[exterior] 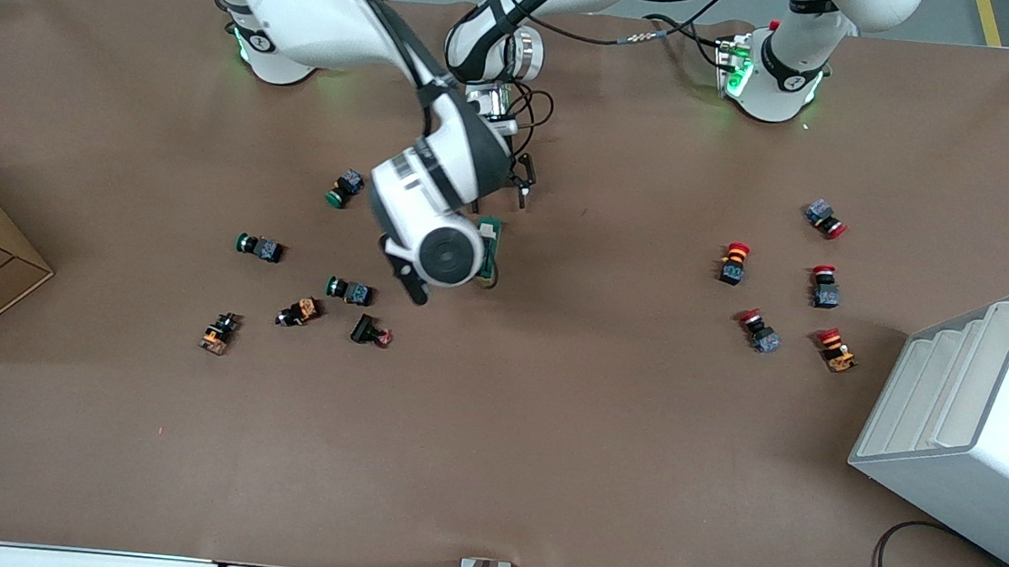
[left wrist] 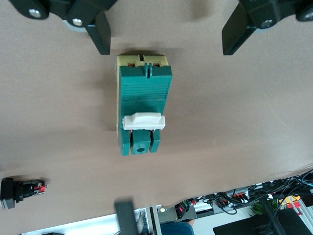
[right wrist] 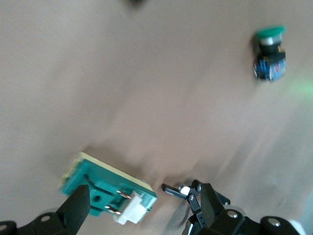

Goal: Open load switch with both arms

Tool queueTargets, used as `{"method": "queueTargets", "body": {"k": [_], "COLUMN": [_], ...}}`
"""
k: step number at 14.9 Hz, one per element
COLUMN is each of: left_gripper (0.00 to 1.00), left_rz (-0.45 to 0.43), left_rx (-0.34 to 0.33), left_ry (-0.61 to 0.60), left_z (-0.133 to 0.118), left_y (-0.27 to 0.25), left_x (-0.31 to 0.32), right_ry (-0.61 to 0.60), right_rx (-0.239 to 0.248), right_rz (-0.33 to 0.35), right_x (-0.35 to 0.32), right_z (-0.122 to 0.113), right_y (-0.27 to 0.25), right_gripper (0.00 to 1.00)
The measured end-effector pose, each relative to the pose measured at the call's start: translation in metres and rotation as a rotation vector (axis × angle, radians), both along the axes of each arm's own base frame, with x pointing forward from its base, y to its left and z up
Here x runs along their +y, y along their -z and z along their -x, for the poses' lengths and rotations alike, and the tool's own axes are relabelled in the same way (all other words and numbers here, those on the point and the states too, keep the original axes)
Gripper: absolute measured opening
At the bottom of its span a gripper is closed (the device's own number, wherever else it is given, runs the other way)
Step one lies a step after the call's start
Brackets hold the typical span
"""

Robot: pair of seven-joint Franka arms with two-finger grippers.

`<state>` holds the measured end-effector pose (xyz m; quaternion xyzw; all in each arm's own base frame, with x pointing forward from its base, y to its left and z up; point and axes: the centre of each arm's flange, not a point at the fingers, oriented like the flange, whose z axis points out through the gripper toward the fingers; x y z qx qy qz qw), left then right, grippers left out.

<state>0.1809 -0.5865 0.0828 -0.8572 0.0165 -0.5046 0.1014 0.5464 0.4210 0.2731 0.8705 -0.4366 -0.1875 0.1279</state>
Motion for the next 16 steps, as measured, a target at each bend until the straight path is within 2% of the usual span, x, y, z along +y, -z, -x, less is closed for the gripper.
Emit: {"method": "queueTargets", "body": {"k": [4, 7, 9, 12, 16], "left_gripper": [1.00, 1.00, 1.00, 1.00, 1.00], "left_rz": [0.028, 0.083, 0.112, 0.118, 0.120], "left_rx": [0.030, 0.045, 0.060, 0.112, 0.270], "left_ry": [-0.005, -0.023, -0.051, -0.095, -0.168], "left_z": [0.008, 0.011, 0.004, -0.030, -0.112], "left_y": [-0.008, -0.038, -0.071, -0.131, -0.232], "left_x": [-0.008, -0.023, -0.033, -0.038, -0.024], "right_ry": [-0.149, -0.310, -0.430, -0.603, -0.765], "right_rx": [-0.081, -0.080, -0.088, -0.109, -0.150], "right_rz": [-0.105, -0.200, -0.247, -0.298, -0.340], "right_x": [-0.066, -0.135, -0.192, -0.262, -0.337], "right_z": [-0.051, -0.076, -0.089, -0.096, -0.098], "right_y": [-0.061, -0.107, -0.139, -0.183, -0.225], "right_gripper": [1.00, 1.00, 1.00, 1.00, 1.00]}}
